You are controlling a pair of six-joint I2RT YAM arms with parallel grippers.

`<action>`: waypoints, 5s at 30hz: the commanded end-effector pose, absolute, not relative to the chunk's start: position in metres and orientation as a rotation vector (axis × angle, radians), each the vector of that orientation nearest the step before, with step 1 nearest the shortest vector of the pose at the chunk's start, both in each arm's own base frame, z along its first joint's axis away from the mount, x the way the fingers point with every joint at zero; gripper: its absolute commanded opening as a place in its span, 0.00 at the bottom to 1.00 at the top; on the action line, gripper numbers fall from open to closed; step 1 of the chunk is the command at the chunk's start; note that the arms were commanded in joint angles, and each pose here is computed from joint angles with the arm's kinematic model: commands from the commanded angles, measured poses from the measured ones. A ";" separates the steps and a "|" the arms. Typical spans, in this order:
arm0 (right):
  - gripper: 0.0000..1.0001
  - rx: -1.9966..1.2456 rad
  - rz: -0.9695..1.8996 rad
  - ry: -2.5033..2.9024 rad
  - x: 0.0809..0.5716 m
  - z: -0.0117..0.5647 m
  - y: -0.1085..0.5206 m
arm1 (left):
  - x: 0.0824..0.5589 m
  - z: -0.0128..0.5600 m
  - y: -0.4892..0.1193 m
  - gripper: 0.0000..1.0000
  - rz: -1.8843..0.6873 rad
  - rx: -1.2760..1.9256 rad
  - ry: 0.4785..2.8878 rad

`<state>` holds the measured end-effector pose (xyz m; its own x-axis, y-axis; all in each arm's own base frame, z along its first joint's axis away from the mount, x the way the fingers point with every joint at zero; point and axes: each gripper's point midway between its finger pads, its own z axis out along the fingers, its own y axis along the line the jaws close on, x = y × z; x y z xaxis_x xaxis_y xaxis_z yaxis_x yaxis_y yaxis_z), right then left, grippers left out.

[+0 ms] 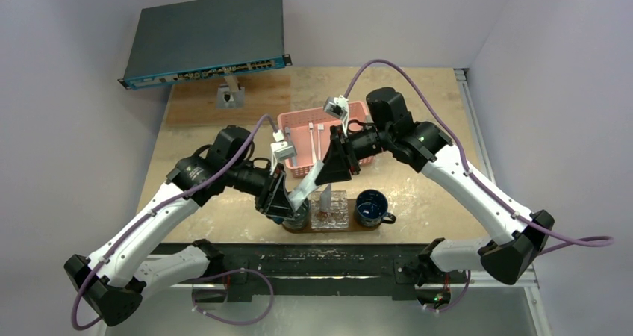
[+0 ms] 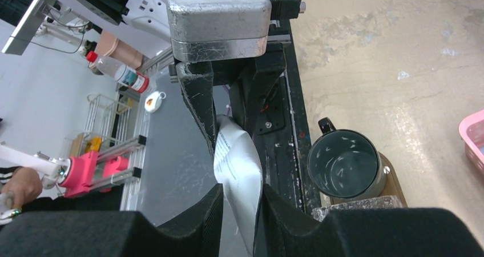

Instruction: Prepare toiletry sets of a toothbrush and toothpaste on the tray

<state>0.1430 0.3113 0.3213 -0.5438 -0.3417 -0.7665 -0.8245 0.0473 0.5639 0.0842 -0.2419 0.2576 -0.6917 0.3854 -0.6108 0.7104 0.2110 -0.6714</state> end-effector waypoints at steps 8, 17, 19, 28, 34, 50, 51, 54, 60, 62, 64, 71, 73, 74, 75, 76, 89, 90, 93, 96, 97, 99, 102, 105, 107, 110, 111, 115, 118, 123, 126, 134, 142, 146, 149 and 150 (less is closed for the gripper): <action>0.28 -1.208 1.556 1.817 0.137 0.335 0.314 | 0.083 0.269 -0.245 0.00 -1.468 1.094 2.083; 0.00 -1.210 1.555 1.784 0.133 0.337 0.311 | 0.088 0.269 -0.246 0.22 -1.443 1.078 2.103; 0.00 -1.203 1.547 1.794 0.134 0.336 0.311 | 0.090 0.269 -0.247 0.36 -1.434 1.072 2.106; 0.00 -1.148 1.500 1.817 0.138 0.339 0.309 | 0.101 0.275 -0.250 0.63 -1.398 1.028 2.094; 0.00 -1.142 1.515 1.814 0.135 0.342 0.313 | 0.104 0.287 -0.259 0.66 -1.450 1.016 2.048; 0.00 -1.165 1.548 1.803 0.127 0.339 0.320 | 0.099 0.302 -0.266 0.20 -1.542 1.065 1.949; 0.00 -1.166 1.546 1.803 0.127 0.340 0.320 | 0.099 0.301 -0.265 0.26 -1.542 1.064 1.951; 0.00 -1.162 1.520 1.819 0.129 0.338 0.319 | 0.098 0.300 -0.264 0.46 -1.529 1.058 1.963; 0.00 -1.151 1.466 1.861 0.130 0.335 0.314 | 0.104 0.299 -0.257 0.62 -1.436 1.019 1.986; 0.00 -1.141 1.439 1.888 0.129 0.333 0.310 | 0.109 0.300 -0.254 0.65 -1.377 0.989 1.996; 0.00 -1.130 1.415 1.903 0.129 0.334 0.307 | 0.118 0.300 -0.250 0.68 -1.302 0.943 2.008; 0.00 -1.064 1.274 1.993 0.132 0.333 0.291 | 0.142 0.301 -0.234 0.72 -1.101 0.789 2.033; 0.00 -1.053 1.246 2.022 0.132 0.332 0.287 | 0.145 0.302 -0.230 0.74 -1.063 0.761 2.031; 0.00 -1.044 1.224 2.041 0.132 0.331 0.285 | 0.149 0.302 -0.226 0.75 -1.031 0.741 2.035; 0.00 -1.043 1.211 2.043 0.131 0.334 0.283 | 0.151 0.302 -0.223 0.76 -1.007 0.722 2.038; 0.00 -1.037 1.192 2.056 0.131 0.333 0.281 | 0.154 0.302 -0.220 0.80 -0.978 0.702 2.040; 0.00 -0.940 0.874 2.284 0.130 0.322 0.250 | 0.164 0.285 -0.201 0.96 -0.842 0.630 2.064; 0.00 -0.934 0.857 2.300 0.129 0.321 0.248 | 0.164 0.284 -0.201 0.96 -0.836 0.631 2.064; 0.00 -0.884 0.755 2.349 0.135 0.316 0.237 | 0.164 0.281 -0.199 0.96 -0.825 0.633 2.063; 0.00 -0.832 0.659 2.392 0.143 0.311 0.228 | 0.166 0.275 -0.199 0.96 -0.814 0.632 2.065; 0.00 -0.816 0.636 2.399 0.146 0.309 0.227 | 0.168 0.273 -0.198 0.96 -0.804 0.629 2.066; 0.00 -0.781 0.592 2.411 0.153 0.306 0.226 | 0.169 0.269 -0.197 0.96 -0.793 0.620 2.072; 0.00 -0.741 0.513 2.430 0.164 0.299 0.225 | 0.169 0.264 -0.196 0.96 -0.785 0.626 2.077; 0.00 -0.724 0.482 2.430 0.172 0.296 0.230 | 0.169 0.261 -0.195 0.96 -0.779 0.624 2.077; 0.00 -0.725 0.477 2.425 0.176 0.296 0.234 | 0.170 0.258 -0.195 0.96 -0.775 0.620 2.079; 0.00 -0.725 0.473 2.421 0.180 0.296 0.241 | 0.172 0.254 -0.191 0.96 -0.747 0.607 2.090; 0.00 -0.722 0.459 2.420 0.183 0.295 0.242 | 0.172 0.254 -0.190 0.96 -0.740 0.606 2.091; 0.00 -0.720 0.434 2.420 0.188 0.292 0.248 | 0.170 0.253 -0.189 0.96 -0.744 0.604 2.089; 0.00 -0.715 0.394 2.430 0.192 0.288 0.249 | 0.169 0.252 -0.188 0.96 -0.743 0.603 2.088; 0.00 -0.725 0.389 2.436 0.192 0.285 0.254 | 0.169 0.252 -0.188 0.96 -0.744 0.604 2.087; 0.00 -0.722 0.380 2.439 0.192 0.283 0.254 | 0.168 0.252 -0.188 0.96 -0.748 0.608 2.086; 0.00 -0.735 0.354 2.454 0.192 0.270 0.258 | 0.168 0.252 -0.190 0.96 -0.754 0.612 2.088; 0.00 -0.760 0.324 2.472 0.191 0.252 0.264 | 0.169 0.252 -0.189 0.96 -0.748 0.608 2.088; 0.00 -0.767 0.315 2.476 0.191 0.247 0.266 | 0.169 0.252 -0.189 0.96 -0.747 0.607 2.088; 0.00 -0.769 0.304 2.482 0.191 0.241 0.266 | 0.169 0.251 -0.189 0.96 -0.747 0.608 2.092; 0.00 -0.772 0.300 2.485 0.190 0.239 0.267 | 0.169 0.251 -0.189 0.96 -0.747 0.608 2.091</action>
<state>0.1850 0.2609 0.2361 -0.7137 -0.4946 -0.4960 -0.5945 0.8022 0.0555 0.1643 -0.1873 0.2460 -0.5788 0.1693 -0.7977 0.6317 0.7117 -0.3073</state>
